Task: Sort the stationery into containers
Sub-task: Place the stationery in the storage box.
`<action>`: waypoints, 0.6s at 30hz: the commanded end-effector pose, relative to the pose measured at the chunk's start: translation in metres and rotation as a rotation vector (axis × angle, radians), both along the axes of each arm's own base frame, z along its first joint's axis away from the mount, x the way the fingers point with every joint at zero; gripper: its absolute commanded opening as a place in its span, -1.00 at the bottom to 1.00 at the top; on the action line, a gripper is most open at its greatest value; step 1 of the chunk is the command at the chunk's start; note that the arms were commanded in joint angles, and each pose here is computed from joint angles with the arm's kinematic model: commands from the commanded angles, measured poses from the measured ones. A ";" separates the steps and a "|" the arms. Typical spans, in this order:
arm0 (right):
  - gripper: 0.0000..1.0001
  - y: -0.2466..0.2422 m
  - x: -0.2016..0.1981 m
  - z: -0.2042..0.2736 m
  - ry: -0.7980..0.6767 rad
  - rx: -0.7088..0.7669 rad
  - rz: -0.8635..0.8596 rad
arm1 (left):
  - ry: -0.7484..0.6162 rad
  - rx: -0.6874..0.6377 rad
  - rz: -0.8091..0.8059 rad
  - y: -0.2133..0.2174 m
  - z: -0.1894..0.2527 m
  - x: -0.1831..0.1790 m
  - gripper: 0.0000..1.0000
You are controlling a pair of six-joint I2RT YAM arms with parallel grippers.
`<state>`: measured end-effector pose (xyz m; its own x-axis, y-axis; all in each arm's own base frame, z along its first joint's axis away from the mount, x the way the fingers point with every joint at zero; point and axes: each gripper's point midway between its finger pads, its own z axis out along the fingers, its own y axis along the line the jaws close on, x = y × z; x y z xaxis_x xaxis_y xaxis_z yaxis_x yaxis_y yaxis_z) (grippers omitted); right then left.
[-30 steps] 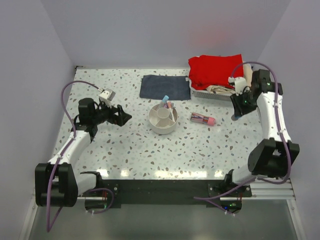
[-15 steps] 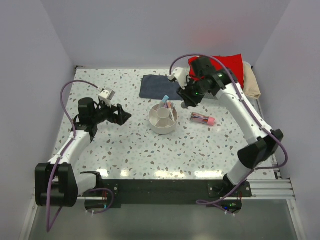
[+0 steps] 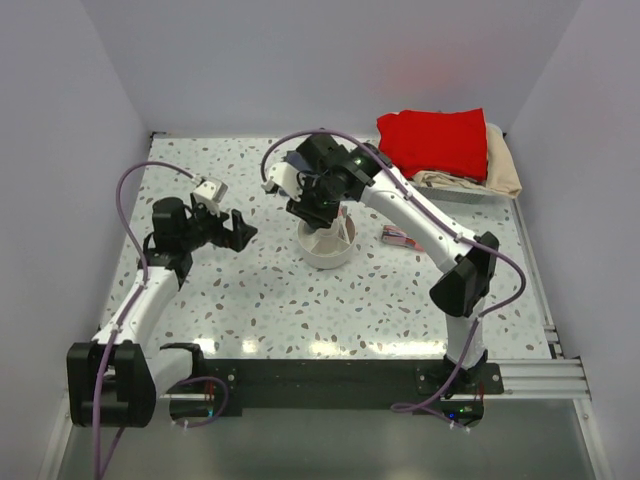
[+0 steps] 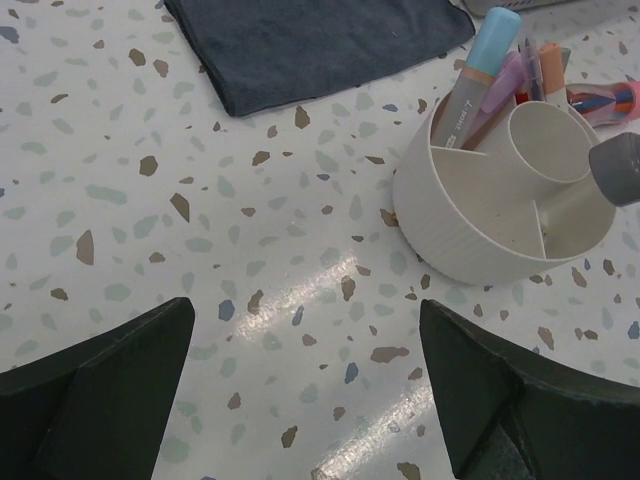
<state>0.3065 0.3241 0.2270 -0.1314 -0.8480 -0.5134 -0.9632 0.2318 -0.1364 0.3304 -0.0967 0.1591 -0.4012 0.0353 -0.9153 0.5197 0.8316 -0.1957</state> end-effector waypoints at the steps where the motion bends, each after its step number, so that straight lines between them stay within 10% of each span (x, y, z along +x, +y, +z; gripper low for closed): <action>1: -0.64 0.010 0.008 0.011 -0.063 0.009 0.017 | -0.052 0.043 0.055 0.018 0.008 0.000 1.00; 18: -0.64 0.022 0.023 -0.043 -0.104 -0.206 0.017 | -0.051 0.023 0.074 0.023 0.008 -0.004 1.00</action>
<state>0.3181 0.3445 0.1665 -0.0883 -0.9363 -0.3400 -0.9659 0.1638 -0.2004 0.3239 -0.0776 0.1566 -0.3986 0.0252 -0.9168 0.4619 0.8691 -0.1770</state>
